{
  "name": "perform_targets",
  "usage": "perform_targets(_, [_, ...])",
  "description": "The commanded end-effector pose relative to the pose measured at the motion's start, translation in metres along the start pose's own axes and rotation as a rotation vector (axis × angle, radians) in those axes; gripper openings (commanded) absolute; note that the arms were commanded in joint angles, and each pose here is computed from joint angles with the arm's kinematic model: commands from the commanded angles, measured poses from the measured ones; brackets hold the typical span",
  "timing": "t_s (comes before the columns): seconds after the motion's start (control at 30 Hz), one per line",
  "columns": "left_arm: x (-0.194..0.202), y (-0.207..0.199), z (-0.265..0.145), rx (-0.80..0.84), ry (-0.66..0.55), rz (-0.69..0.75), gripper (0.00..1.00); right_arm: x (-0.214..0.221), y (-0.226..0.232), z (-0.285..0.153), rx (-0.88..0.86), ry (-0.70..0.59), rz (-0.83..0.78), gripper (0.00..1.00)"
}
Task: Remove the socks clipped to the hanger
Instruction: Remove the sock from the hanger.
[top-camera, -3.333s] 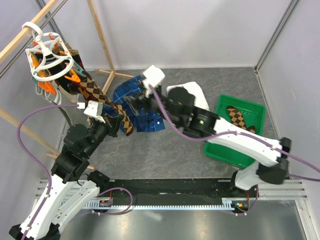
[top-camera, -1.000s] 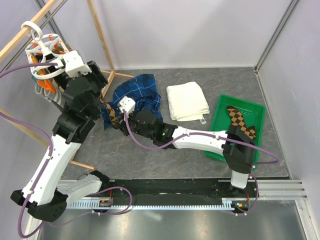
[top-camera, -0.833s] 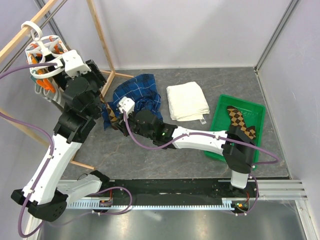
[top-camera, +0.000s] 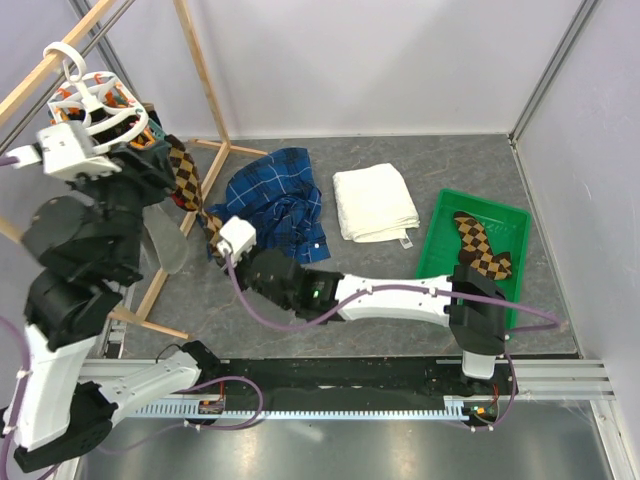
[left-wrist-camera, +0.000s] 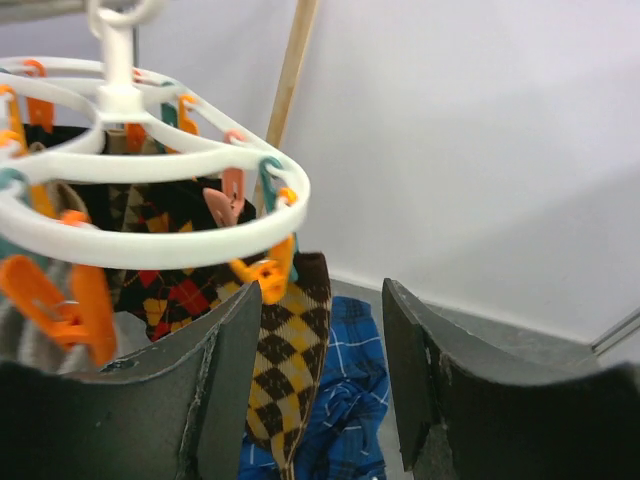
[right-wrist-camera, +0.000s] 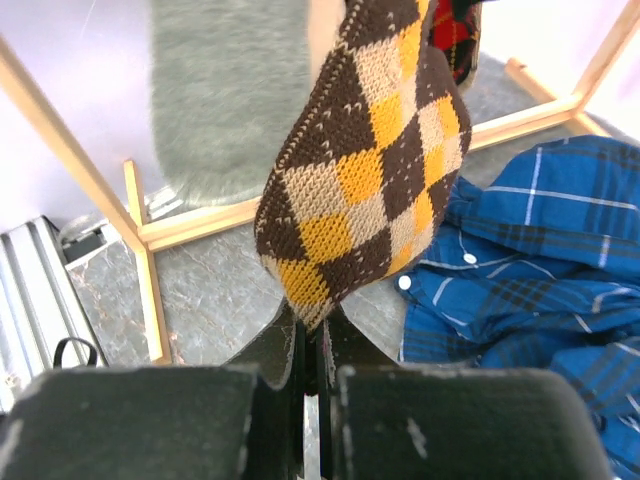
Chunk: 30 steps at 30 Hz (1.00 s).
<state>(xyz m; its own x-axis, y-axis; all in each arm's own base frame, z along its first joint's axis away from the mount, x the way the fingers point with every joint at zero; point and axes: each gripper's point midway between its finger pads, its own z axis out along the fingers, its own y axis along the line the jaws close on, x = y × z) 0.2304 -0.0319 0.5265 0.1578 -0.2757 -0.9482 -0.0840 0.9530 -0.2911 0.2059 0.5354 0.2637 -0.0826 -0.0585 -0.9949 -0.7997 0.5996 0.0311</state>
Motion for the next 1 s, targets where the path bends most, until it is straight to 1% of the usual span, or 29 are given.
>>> perform_targets(0.0, [-0.004,0.004,-0.003,-0.025,0.046,0.023,0.58,-0.061,-0.011,-0.025,0.145,-0.118,-0.062,0.00])
perform_targets(0.07, [-0.002,0.005,-0.002,-0.036,0.074,0.058,0.58,-0.066,-0.005,-0.031,0.141,-0.127,-0.077,0.00])
perform_targets(0.1, [-0.009,0.001,-0.001,-0.028,0.070,0.036,0.58,-0.067,-0.003,-0.033,0.137,-0.130,-0.084,0.00])
perform_targets(0.17, [-0.010,-0.011,-0.004,0.036,0.094,0.011,0.58,-0.070,0.003,-0.036,0.125,-0.139,-0.107,0.00])
perform_targets(0.2, [-0.018,-0.017,-0.006,0.064,0.087,-0.040,0.57,-0.072,0.004,-0.037,0.122,-0.144,-0.110,0.00])
perform_targets(0.23, [-0.018,-0.031,-0.009,0.135,0.101,-0.069,0.57,-0.072,0.008,-0.038,0.115,-0.145,-0.119,0.00])
perform_targets(0.27, [-0.024,-0.038,-0.011,0.171,0.100,-0.113,0.57,-0.074,0.009,-0.038,0.111,-0.149,-0.120,0.00])
perform_targets(0.33, [-0.020,-0.059,-0.013,0.262,0.132,-0.134,0.56,-0.075,0.013,-0.039,0.093,-0.153,-0.124,0.00])
perform_targets(0.37, [-0.020,-0.064,-0.012,0.278,0.138,-0.151,0.56,-0.076,0.015,-0.039,0.086,-0.154,-0.125,0.00])
perform_targets(0.43, [-0.012,-0.074,-0.006,0.292,0.160,-0.138,0.56,-0.077,0.018,-0.040,0.067,-0.158,-0.125,0.00])
perform_targets(0.5, [-0.010,-0.075,-0.001,0.279,0.154,-0.126,0.56,-0.078,0.019,-0.041,0.058,-0.160,-0.124,0.00])
perform_targets(0.57, [-0.008,-0.070,0.008,0.222,0.138,-0.097,0.57,-0.078,0.021,-0.042,0.053,-0.161,-0.119,0.00])
perform_targets(0.7, [-0.005,-0.045,0.023,0.043,0.106,-0.045,0.58,-0.081,0.021,-0.043,0.051,-0.166,-0.115,0.00])
perform_targets(0.87, [0.006,-0.048,0.032,0.021,0.123,-0.008,0.57,-0.084,0.020,-0.046,0.049,-0.173,-0.105,0.00])
perform_targets(0.97, [0.010,-0.037,0.033,-0.035,0.122,0.022,0.57,-0.083,0.020,-0.047,0.048,-0.170,-0.113,0.00])
